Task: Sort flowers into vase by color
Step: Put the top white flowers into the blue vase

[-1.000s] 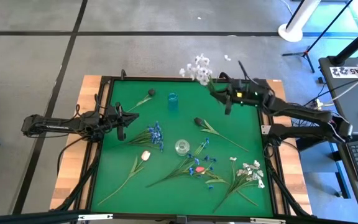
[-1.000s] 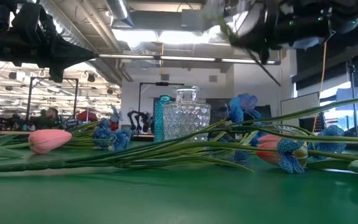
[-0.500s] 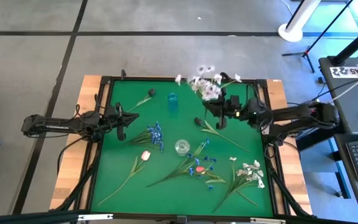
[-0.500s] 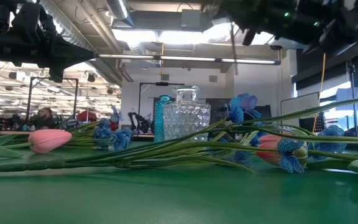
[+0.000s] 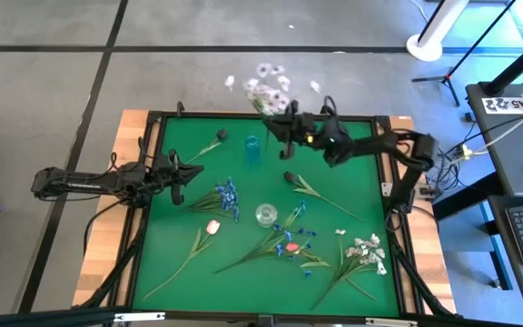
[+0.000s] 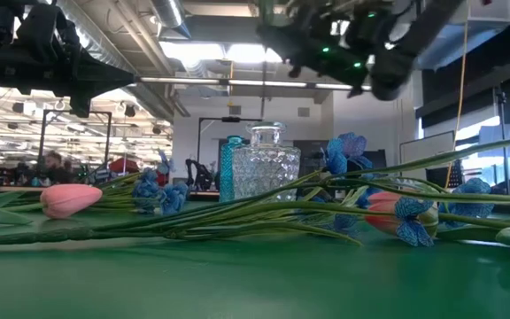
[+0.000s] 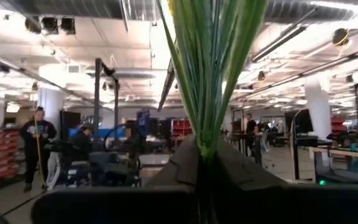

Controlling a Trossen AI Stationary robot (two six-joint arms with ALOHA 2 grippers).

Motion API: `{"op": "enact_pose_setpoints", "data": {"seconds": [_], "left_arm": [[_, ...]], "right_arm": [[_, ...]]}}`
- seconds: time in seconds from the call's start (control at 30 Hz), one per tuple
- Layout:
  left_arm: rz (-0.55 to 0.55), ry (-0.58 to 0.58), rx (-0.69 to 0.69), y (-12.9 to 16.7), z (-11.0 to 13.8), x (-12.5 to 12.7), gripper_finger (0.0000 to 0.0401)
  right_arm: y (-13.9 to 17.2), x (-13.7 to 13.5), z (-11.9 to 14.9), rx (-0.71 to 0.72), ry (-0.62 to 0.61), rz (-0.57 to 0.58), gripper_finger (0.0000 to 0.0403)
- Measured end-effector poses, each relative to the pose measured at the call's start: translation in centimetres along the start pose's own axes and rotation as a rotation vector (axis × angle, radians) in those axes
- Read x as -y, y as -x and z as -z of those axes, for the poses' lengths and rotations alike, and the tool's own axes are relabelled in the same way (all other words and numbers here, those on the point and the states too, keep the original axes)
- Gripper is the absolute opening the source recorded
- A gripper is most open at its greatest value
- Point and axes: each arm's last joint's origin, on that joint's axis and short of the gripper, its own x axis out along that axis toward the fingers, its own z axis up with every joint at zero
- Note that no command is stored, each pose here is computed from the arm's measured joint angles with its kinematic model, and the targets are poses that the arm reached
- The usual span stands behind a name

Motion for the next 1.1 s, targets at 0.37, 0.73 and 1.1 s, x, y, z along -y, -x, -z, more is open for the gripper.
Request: {"op": "enact_pose_setpoints", "data": {"seconds": [0.37, 0.73, 1.1], "left_arm": [[0.000, 0.000, 0.000, 0.0, 0.0, 0.0, 0.0000], [0.000, 0.000, 0.000, 0.0, 0.0, 0.0, 0.0000], [0.000, 0.000, -0.001, 0.0, 0.0, 0.0, 0.0000]], "right_arm": [[-2.0, 3.8, 0.8, -0.016, 0.010, 0.050, 0.0020], [-3.2, 4.7, 3.3, -0.042, -0.023, 0.062, 0.0023], [-3.6, 5.1, 5.3, -0.083, -0.040, 0.071, 0.0023]]}}
